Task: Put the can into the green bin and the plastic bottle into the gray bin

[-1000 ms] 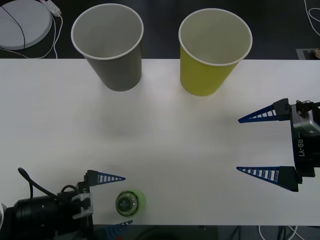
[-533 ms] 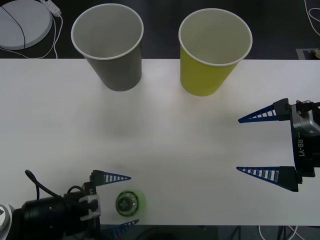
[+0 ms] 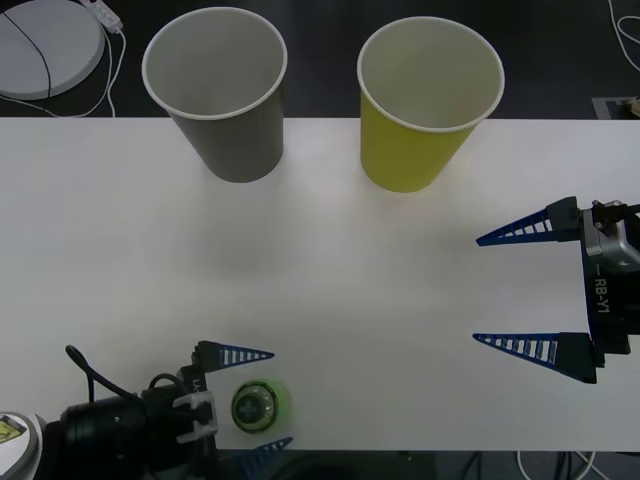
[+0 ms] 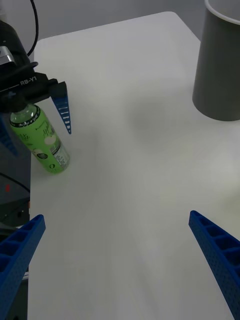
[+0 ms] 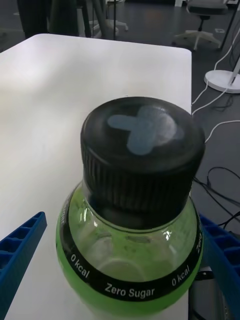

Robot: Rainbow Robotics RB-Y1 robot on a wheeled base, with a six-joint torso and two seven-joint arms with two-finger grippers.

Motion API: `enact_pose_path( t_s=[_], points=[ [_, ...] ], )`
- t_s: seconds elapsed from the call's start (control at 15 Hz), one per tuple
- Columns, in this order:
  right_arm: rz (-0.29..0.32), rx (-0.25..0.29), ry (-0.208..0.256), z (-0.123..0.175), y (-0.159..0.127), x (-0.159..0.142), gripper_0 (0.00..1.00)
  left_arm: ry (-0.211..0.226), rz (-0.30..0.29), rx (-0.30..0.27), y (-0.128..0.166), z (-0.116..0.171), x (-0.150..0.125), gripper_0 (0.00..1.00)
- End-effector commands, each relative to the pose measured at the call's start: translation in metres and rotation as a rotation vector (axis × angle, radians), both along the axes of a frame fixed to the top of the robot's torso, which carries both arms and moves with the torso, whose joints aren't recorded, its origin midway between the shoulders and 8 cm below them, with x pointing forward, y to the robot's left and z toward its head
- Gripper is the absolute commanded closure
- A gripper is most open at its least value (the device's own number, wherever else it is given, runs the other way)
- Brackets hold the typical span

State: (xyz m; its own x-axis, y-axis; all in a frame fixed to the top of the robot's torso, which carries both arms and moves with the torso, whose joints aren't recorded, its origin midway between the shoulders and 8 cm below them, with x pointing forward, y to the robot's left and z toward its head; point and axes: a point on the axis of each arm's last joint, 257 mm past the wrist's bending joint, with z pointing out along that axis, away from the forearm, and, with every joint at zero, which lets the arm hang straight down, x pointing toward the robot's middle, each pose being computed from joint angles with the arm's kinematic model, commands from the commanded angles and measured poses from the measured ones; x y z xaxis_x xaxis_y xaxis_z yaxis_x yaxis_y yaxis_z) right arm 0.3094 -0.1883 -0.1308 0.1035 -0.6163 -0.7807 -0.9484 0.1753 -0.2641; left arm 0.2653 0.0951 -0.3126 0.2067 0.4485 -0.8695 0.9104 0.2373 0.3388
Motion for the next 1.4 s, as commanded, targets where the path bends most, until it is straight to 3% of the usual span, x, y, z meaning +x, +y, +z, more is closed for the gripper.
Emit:
enact_pose_path(
  t_s=[0.07, 0.2, 0.27, 0.33, 0.4, 0.47, 1.4],
  points=[
    [0.0, 0.0, 0.0, 0.0, 0.0, 0.0, 0.0, 0.003, -0.002, -0.004, -0.003, -0.001, -0.002, 0.0],
    [0.0, 0.0, 0.0, 0.0, 0.0, 0.0, 0.0, 0.001, -0.001, -0.004, -0.003, -0.001, -0.002, 0.0],
    [0.0, 0.0, 0.0, 0.0, 0.0, 0.0, 0.0, 0.001, -0.001, -0.005, -0.004, -0.001, -0.002, 0.17],
    [0.0, 0.0, 0.0, 0.0, 0.0, 0.0, 0.0, 0.003, -0.002, -0.005, -0.004, -0.001, -0.002, 0.44],
    [0.0, 0.0, 0.0, 0.0, 0.0, 0.0, 0.0, 0.004, -0.001, -0.003, -0.003, -0.002, -0.003, 0.85],
    [0.0, 0.0, 0.0, 0.0, 0.0, 0.0, 0.0, 0.004, -0.004, -0.007, -0.005, -0.002, -0.004, 1.0],
    [0.0, 0.0, 0.0, 0.0, 0.0, 0.0, 0.0, 0.007, 0.012, -0.032, 0.0, 0.017, 0.001, 1.0]
  ],
)
